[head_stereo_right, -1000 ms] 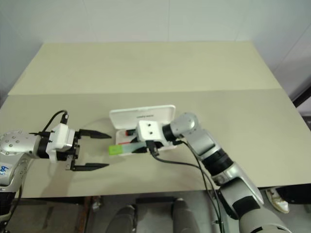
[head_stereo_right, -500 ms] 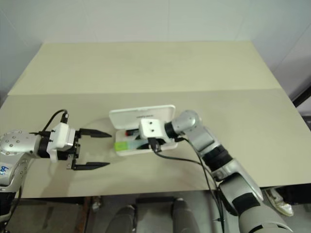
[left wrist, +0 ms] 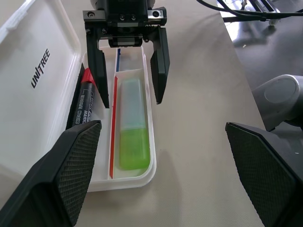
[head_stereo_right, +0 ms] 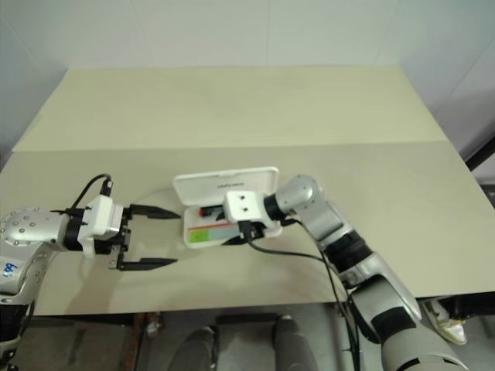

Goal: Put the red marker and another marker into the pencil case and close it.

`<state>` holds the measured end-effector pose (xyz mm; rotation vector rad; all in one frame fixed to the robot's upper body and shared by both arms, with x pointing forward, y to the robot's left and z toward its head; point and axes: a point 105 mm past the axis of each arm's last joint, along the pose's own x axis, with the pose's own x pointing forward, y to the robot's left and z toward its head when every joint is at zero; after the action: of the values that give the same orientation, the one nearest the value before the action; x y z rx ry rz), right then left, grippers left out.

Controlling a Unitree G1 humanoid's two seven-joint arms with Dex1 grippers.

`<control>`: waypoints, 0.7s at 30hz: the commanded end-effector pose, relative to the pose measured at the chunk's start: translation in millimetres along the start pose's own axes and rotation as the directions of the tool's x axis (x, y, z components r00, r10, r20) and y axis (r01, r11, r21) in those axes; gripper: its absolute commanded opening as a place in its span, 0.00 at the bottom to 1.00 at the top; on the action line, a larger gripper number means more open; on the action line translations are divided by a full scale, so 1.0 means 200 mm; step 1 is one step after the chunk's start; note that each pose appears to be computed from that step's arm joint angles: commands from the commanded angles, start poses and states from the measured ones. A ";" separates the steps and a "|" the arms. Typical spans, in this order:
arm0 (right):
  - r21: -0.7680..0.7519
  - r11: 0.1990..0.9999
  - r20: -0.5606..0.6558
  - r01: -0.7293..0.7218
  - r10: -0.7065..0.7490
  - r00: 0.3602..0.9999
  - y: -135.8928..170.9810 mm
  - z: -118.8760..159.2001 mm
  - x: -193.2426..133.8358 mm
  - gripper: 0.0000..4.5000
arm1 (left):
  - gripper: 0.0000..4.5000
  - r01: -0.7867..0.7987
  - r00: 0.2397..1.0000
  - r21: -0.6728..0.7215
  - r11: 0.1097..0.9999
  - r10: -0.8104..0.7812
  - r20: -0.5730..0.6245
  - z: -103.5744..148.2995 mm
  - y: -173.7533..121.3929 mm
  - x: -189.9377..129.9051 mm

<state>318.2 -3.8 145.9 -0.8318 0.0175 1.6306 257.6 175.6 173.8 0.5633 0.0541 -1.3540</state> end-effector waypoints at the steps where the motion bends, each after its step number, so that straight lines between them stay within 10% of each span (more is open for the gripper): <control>1: -0.050 0.998 0.028 0.033 -0.031 0.999 -0.04 0.07 -0.03 0.62 | 1.00 -0.002 1.000 0.042 0.999 0.001 0.015 0.04 0.01 0.00; 21: 0.175 0.971 -0.057 0.163 -0.155 0.986 0.24 0.05 -0.49 0.62 | 1.00 0.028 0.995 0.045 0.999 -0.032 0.091 0.07 0.01 0.08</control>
<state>275.6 -90.8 170.8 -0.7123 0.1589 1.4700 261.2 160.2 173.4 0.5320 0.0000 -1.3974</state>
